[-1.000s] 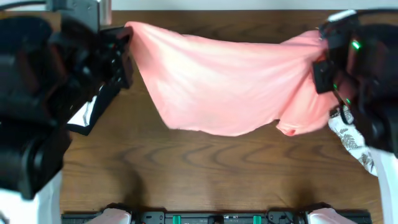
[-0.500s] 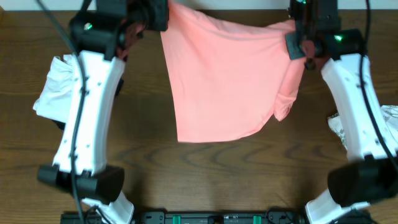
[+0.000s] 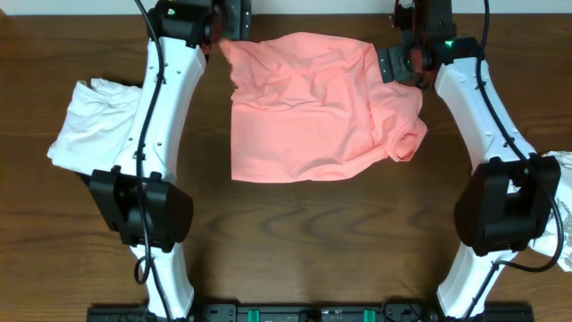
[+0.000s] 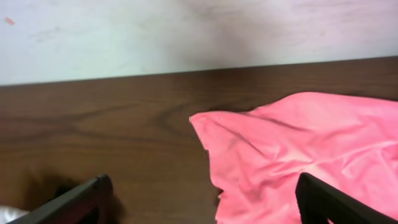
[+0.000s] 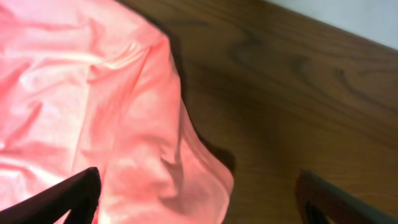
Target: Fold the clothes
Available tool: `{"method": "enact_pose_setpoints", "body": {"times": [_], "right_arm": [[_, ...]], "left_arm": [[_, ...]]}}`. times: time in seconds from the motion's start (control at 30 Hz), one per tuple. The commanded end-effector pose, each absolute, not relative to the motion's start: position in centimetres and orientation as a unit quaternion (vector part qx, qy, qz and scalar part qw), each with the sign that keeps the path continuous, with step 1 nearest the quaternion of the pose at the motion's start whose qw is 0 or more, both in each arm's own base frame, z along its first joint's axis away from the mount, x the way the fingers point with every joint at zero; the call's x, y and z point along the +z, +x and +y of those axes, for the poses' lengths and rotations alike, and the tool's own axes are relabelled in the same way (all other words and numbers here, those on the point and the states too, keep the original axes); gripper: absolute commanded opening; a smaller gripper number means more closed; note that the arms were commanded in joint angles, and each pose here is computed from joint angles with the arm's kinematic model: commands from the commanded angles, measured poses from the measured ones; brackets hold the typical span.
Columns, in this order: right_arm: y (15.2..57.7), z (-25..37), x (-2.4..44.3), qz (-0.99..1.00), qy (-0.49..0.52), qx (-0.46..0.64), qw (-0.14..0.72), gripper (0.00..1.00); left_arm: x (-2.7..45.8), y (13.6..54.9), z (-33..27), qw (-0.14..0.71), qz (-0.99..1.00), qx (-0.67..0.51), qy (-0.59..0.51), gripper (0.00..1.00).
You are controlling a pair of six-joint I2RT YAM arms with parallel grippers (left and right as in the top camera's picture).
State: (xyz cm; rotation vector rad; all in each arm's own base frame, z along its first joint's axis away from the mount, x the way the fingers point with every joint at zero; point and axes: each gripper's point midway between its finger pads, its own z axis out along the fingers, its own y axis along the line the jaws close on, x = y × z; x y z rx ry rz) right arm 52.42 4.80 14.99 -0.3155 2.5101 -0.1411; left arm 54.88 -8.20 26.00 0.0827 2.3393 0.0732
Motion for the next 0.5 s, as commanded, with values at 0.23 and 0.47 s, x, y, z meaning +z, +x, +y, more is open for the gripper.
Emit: {"method": "enact_pose_setpoints", "body": {"times": [0.23,0.47], "right_arm": [[42.6,5.0,19.0,0.972,-0.127,-0.005,0.198,0.58],[39.1,6.9,17.6,0.981,-0.138,0.06,0.124,0.37]], "left_arm": [[26.4,46.0,-11.0,0.268,0.96,-0.074,0.04,0.98],[21.2,39.8,-12.9,0.111,0.986,-0.114,0.053,0.97]]}}
